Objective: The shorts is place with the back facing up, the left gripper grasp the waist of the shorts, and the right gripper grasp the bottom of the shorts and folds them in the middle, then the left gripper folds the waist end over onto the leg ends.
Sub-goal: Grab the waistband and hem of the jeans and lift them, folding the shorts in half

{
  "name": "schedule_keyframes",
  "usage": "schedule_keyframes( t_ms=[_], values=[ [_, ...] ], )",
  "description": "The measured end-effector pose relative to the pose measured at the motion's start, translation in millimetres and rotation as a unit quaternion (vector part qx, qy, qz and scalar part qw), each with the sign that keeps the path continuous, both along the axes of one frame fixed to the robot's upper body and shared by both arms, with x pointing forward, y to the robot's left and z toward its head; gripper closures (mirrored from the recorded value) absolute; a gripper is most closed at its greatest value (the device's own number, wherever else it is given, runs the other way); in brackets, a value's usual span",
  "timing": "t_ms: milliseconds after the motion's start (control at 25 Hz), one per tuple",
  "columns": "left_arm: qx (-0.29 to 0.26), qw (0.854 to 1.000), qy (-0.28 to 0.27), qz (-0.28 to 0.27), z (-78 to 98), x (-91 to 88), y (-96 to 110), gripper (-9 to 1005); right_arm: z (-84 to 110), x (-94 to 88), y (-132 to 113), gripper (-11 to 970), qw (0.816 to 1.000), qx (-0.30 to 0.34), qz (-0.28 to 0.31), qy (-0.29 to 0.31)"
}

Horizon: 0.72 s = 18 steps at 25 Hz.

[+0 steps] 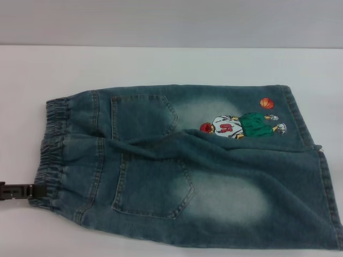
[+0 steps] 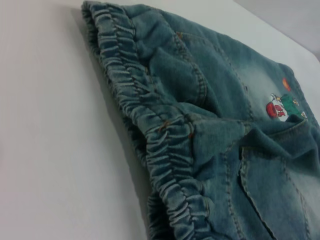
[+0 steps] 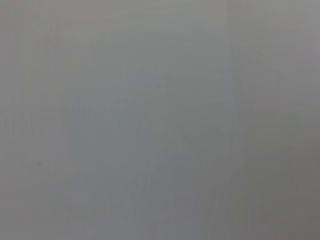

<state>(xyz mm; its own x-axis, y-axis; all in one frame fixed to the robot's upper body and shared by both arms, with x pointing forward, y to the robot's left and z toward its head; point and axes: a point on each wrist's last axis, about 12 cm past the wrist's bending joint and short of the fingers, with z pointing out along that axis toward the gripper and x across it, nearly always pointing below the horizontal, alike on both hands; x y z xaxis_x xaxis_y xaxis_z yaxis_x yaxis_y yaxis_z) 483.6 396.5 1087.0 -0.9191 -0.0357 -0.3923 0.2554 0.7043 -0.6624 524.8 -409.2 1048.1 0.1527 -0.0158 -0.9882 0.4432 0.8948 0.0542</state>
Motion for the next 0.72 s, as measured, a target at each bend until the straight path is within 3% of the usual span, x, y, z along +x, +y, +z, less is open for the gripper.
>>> schedule_keyframes(
  t_ms=[720],
  values=[
    [0.004,1.000,0.000,-0.028,-2.8,10.0,-17,192,-2.7,-4.7,-2,562,1.000,-0.001,-0.003,0.005]
  ],
)
